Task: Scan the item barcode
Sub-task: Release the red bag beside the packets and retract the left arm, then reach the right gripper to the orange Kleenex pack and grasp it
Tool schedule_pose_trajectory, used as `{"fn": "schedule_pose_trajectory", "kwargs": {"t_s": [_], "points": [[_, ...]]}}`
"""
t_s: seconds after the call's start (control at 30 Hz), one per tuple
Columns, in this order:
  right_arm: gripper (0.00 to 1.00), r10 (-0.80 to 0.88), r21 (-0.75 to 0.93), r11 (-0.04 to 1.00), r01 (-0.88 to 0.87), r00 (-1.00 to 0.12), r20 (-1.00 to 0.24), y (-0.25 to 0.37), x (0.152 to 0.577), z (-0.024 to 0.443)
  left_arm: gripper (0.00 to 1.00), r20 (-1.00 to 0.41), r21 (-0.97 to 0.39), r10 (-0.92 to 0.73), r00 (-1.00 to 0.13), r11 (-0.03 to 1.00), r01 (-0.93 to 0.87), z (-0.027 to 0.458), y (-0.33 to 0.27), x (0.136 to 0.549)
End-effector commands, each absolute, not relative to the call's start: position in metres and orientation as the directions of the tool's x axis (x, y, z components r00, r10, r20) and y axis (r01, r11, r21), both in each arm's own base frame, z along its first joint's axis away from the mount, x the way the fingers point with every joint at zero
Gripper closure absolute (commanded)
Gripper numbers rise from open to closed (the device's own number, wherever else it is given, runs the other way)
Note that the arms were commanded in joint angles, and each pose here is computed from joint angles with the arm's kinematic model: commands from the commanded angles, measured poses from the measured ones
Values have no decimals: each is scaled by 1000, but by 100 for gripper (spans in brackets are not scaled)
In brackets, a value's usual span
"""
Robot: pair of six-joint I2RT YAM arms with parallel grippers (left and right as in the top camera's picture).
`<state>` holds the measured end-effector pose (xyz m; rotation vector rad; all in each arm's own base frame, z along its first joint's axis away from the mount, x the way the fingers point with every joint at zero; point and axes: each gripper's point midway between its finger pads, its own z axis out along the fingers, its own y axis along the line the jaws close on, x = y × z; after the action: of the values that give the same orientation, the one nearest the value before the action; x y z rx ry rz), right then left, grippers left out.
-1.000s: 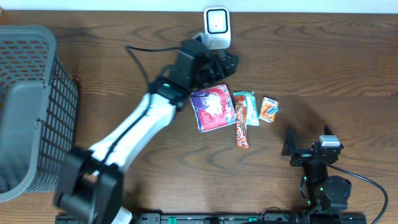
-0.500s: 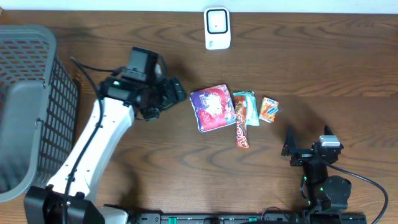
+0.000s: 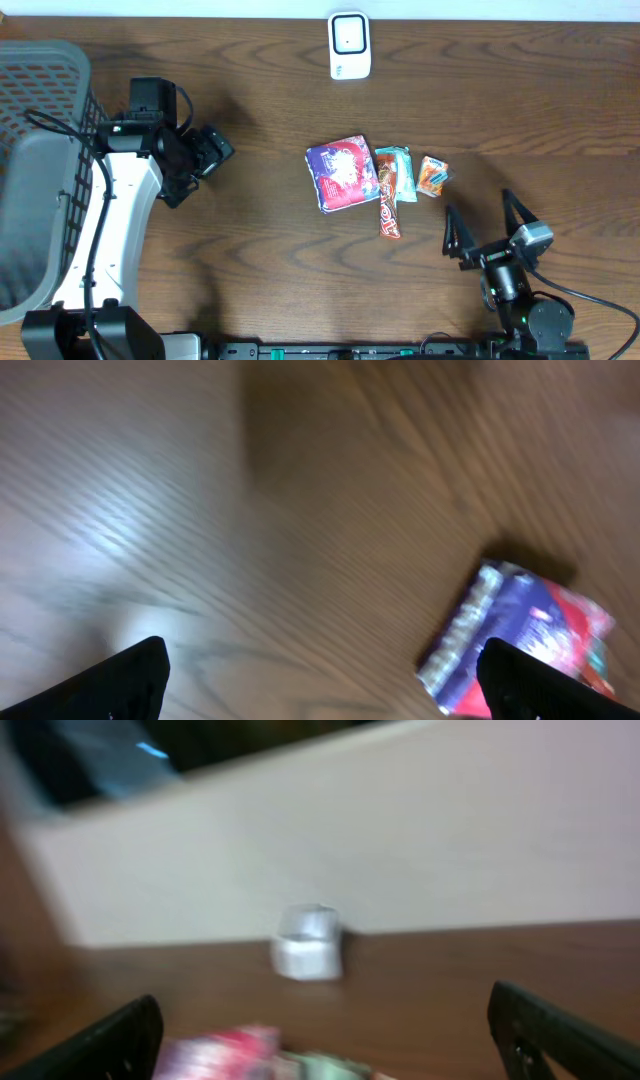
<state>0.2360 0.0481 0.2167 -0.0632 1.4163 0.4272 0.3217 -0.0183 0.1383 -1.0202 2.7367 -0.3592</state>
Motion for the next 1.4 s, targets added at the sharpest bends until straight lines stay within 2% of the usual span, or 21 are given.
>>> {"fn": "schedule_pose_trajectory", "kwargs": {"t_s": [0.0,0.1,0.2,0.37,0.47,0.57,0.67,0.77,0.9,0.97,1.03,1.13,1.2,1.33,1.37], "points": [[1,452,397,736,-548,-38,-891,84,216,232,2,-178,-201,-665,-725,746,-635,137,5,321],[1,525,436,691,-576,-15,-851,83,211,251,2,-180,-199,-666,-724,746,-636,137,5,321],[1,527,338,698,-632,134,-839,81,196,286,2,-180,-199,-666,-724,746,-636,137,5,321],[1,549,274,754,-597,343,-762,60,177,344,2,-180,-199,-666,-724,746,-636,137,5,321],[1,458,179,813,-554,420,-783,60,169,374,2,-180,-199,-666,-724,746,-636,137,5,321],[1,324,100,869,-484,405,-855,62,180,390,2,-180,-199,-666,-724,746,-636,137,5,321],[1,218,80,880,-468,248,-944,70,204,386,2,-180,-199,-666,-724,746,-636,137,5,321],[1,181,168,861,-480,-21,-983,79,231,369,2,-180,-199,-666,-724,746,-636,137,5,321],[1,157,332,842,-425,-396,-905,84,261,329,2,-180,-199,-666,-724,746,-636,137,5,321],[1,155,425,798,-427,-536,-830,95,267,315,2,-180,-199,-666,-724,746,-636,137,5,321],[1,144,522,712,-470,-630,-763,112,268,312,2,-180,-199,-666,-724,746,-636,137,5,321],[1,113,653,518,-553,-712,-693,139,264,314,2,-180,-199,-666,-724,746,-636,137,5,321],[1,105,719,436,-541,-763,-638,146,266,308,2,-180,-199,-666,-724,746,-636,137,5,321],[1,116,806,416,-421,-855,-506,147,283,279,2,-180,-199,-666,-724,746,-636,137,5,321],[6,118,816,438,-377,-876,-468,146,285,268,2,-180,-199,-666,-724,746,-636,137,5,321]]}}
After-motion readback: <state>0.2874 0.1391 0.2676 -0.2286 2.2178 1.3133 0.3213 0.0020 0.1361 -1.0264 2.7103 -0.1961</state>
